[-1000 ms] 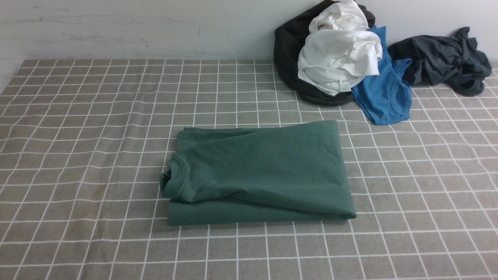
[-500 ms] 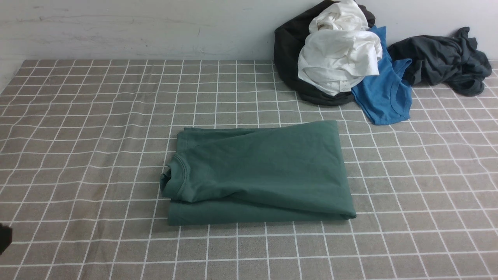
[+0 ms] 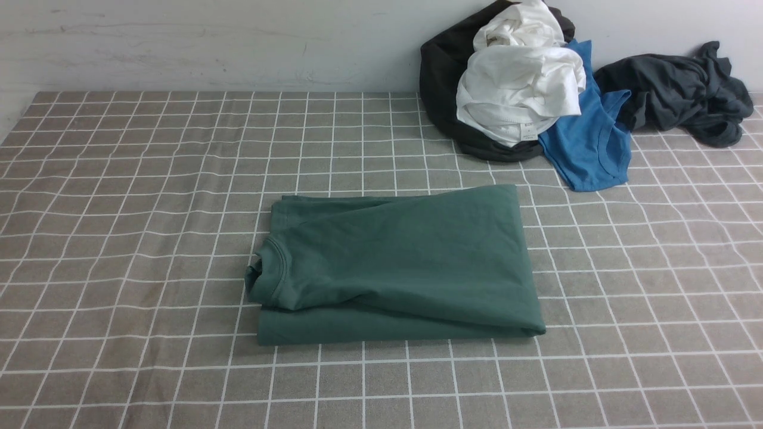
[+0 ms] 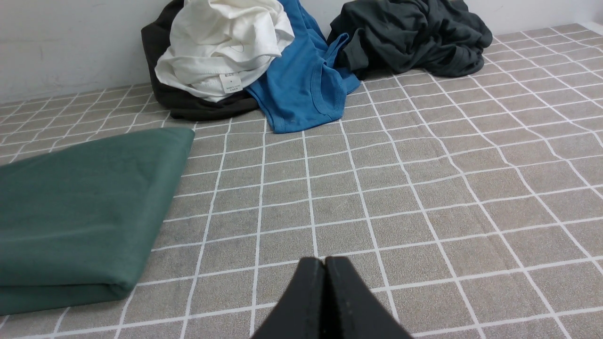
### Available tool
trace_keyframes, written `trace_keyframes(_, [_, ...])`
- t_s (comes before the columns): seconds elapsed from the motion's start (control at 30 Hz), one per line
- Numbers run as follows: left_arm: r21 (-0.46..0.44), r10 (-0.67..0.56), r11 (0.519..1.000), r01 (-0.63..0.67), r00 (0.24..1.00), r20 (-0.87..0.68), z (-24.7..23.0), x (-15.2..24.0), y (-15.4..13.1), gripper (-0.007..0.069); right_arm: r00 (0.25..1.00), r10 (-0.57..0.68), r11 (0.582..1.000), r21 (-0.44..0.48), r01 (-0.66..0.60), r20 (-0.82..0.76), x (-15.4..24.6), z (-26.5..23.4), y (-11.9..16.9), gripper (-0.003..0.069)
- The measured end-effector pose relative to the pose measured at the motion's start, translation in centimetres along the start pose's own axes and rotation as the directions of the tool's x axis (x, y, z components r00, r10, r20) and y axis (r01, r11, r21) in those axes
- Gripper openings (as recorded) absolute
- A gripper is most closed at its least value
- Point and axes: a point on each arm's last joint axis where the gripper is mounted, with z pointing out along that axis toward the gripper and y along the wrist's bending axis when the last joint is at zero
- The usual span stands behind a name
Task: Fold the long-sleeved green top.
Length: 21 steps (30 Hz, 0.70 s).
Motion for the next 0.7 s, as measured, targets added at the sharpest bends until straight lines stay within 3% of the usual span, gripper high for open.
trace_keyframes(0.17, [-0.063, -0.005, 0.998, 0.004, 1.000, -0.013, -0.1, 0.9, 0.4, -0.0007, 1.000, 0.000, 1.000, 0.000, 0.000, 0.000, 0.0, 0.0, 0.0, -0.0014])
trace_keyframes(0.3, [-0.096, -0.002, 0.995, -0.011, 0.991, -0.133, -0.3, 2.0, 0.7, -0.0007, 1.000, 0.000, 1.000, 0.000, 0.000, 0.000, 0.0, 0.0, 0.0, -0.0014])
trace_keyframes(0.5, [-0.115, -0.006, 0.993, -0.030, 0.955, -0.296, -0.6, 3.5, 0.9, -0.0007, 1.000, 0.000, 1.000, 0.000, 0.000, 0.000, 0.0, 0.0, 0.0, -0.0014])
trace_keyframes(0.7, [-0.097, 0.024, 0.994, -0.057, 0.949, -0.314, -0.6, 3.6, 0.8, -0.0007, 1.000, 0.000, 1.000, 0.000, 0.000, 0.000, 0.0, 0.0, 0.0, -0.0014])
